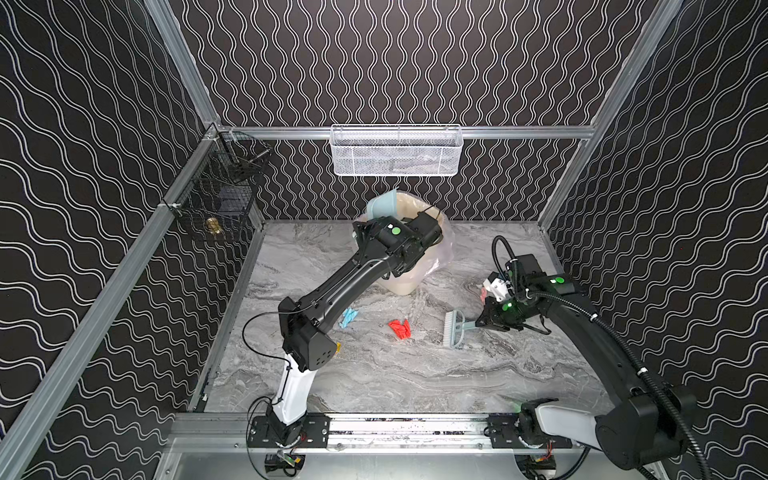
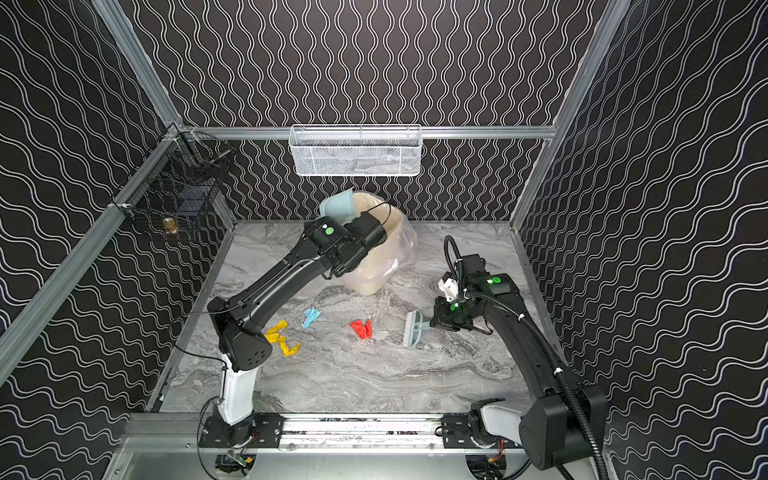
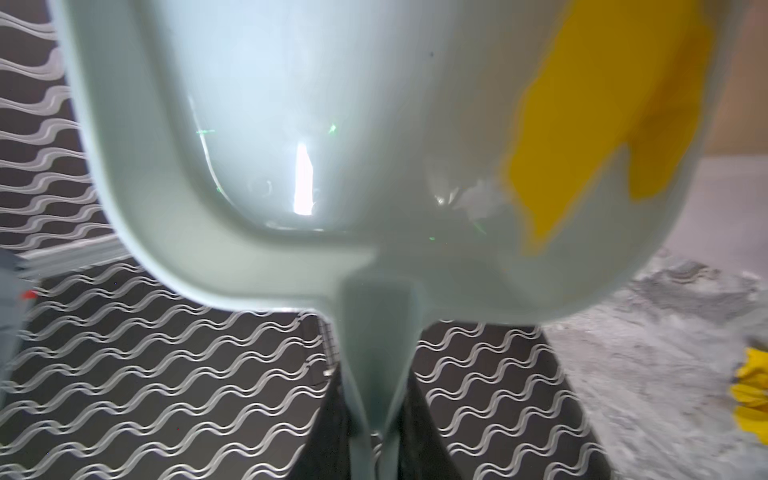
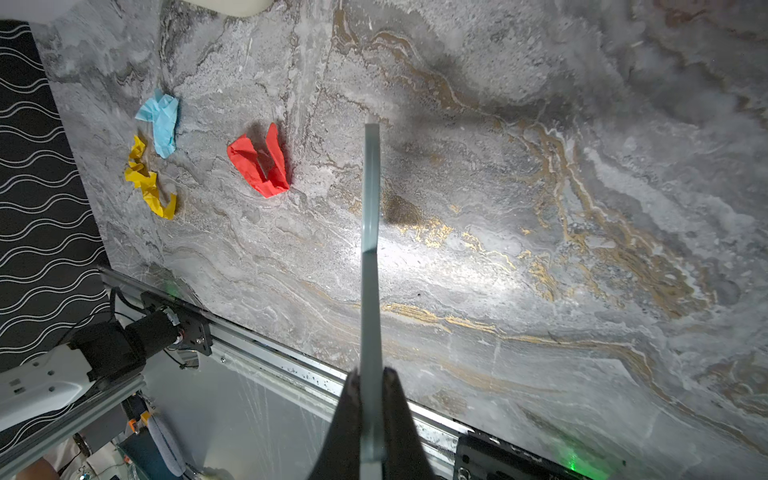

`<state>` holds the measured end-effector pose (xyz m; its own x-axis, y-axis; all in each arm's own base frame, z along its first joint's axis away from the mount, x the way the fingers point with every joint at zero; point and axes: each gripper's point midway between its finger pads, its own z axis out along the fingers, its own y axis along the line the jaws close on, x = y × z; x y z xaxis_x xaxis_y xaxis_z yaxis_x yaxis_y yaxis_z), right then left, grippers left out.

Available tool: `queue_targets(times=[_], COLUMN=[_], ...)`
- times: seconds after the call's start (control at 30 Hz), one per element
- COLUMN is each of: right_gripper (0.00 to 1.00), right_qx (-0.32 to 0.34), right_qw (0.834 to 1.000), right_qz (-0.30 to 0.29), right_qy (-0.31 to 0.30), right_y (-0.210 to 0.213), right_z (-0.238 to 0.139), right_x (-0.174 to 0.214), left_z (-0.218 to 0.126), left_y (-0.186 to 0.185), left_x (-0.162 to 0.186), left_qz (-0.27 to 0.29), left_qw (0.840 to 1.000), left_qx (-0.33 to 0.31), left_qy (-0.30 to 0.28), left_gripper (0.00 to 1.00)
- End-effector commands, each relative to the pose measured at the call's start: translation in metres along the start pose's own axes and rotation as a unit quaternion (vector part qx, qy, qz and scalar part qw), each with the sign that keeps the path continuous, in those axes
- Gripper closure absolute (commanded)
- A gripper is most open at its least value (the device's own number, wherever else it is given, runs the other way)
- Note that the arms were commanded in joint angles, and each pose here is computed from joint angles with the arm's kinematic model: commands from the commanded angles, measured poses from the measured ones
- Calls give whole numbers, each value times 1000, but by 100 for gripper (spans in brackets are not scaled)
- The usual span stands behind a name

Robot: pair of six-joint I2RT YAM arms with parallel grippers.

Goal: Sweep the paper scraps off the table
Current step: 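Tip the dustpan over the bin with the left gripper to empty it, then bring the dustpan down beside the pink scrap while the right lowers the brush behind it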

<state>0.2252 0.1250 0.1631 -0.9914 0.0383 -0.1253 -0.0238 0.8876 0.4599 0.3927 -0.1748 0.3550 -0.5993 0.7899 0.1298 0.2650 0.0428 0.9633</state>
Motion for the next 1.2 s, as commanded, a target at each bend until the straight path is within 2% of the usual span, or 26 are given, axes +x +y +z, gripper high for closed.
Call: queue_targets(times=[0.0,0.17,0.37,0.47,0.7,0.8,0.9,1.03,1.17], right_gripper=[100,100,100,100,100,100,100,100,100], right_qx=[-2,-2,-2,4,63,103,159,214,268], right_qw=[1000,1000,1000,1000,996,991,980,964,946], right_qz=[-6,-7,-10,-15,-35,-43,-44,-36,-33], right_qy=[-9,-12,-19,-24,-53,-76,-108,-153,-178], right_y=[2,1,2,1,-8,-15,-30,-45,-60], right_z=[0,1,-1,-5,-24,-37,-56,-81,-98], right_x=[-3,-2,-3,-6,-23,-35,-50,-70,-84], left_z=[-1,-1,-2,-3,-29,-43,-59,-89,-126], left_y=[14,15,15,16,11,-1,-20,-51,-84], left_x=[0,-1,2,3,-7,-12,-18,-31,-43], left_qz=[27,50,44,18,-92,-145,-167,-199,-197], left_qw=[999,998,998,999,994,983,973,945,919], left_qx=[-36,-39,-32,-26,18,76,129,225,302], left_qy=[12,11,5,-2,-57,-79,-98,-131,-159], left_gripper=[100,100,100,100,100,100,100,100,100])
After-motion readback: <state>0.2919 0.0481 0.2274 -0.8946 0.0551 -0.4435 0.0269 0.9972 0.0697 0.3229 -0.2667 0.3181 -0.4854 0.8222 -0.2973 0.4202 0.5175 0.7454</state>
